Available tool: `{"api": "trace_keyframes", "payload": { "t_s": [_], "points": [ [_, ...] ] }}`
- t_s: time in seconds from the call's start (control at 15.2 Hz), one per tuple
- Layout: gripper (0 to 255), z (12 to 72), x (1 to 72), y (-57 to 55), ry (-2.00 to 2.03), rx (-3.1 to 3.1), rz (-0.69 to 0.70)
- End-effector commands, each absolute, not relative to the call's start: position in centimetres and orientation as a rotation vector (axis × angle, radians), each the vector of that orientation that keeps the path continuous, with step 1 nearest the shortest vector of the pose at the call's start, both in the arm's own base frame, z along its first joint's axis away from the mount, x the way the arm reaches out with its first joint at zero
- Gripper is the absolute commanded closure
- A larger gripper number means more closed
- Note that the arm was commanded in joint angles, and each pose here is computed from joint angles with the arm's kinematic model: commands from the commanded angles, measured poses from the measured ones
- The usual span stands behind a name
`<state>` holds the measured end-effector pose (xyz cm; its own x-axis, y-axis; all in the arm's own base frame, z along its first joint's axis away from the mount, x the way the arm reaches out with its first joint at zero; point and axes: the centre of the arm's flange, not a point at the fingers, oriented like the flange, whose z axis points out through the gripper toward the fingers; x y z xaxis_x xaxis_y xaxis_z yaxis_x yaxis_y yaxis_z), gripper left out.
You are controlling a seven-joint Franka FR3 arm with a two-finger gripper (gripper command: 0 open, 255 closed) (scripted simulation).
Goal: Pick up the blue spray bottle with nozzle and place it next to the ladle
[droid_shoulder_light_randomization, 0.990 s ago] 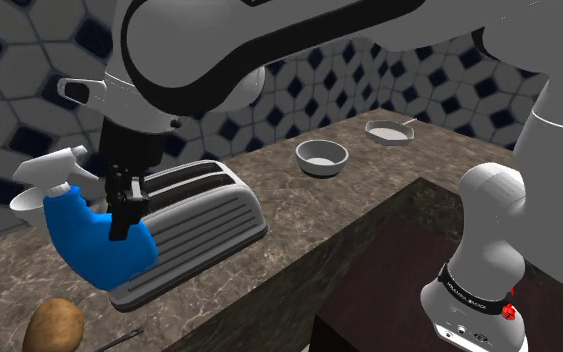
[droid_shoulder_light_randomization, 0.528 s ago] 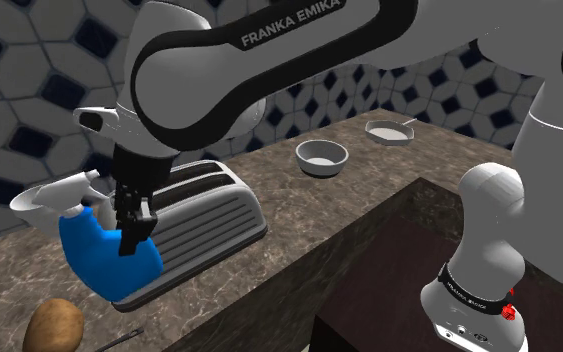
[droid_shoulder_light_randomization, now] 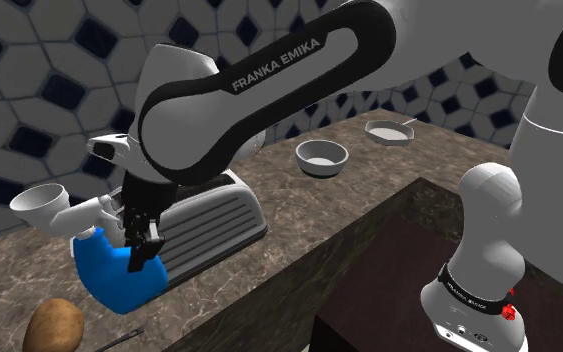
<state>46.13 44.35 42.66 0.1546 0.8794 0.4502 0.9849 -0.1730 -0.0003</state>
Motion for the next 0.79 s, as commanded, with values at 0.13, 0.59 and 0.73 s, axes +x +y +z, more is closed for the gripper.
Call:
{"api": "trace_keyframes", "payload": {
  "t_s": [0.13, 0.59, 0.73],
  "points": [
    [255, 40.5, 46.1, 44.3, -1.798, -2.142, -0.51],
    [255, 36.8, 46.1, 44.3, -1.798, -2.142, -0.51],
    [255, 35.8, 46.1, 44.3, -1.798, -2.142, -0.51]
  ]
}}
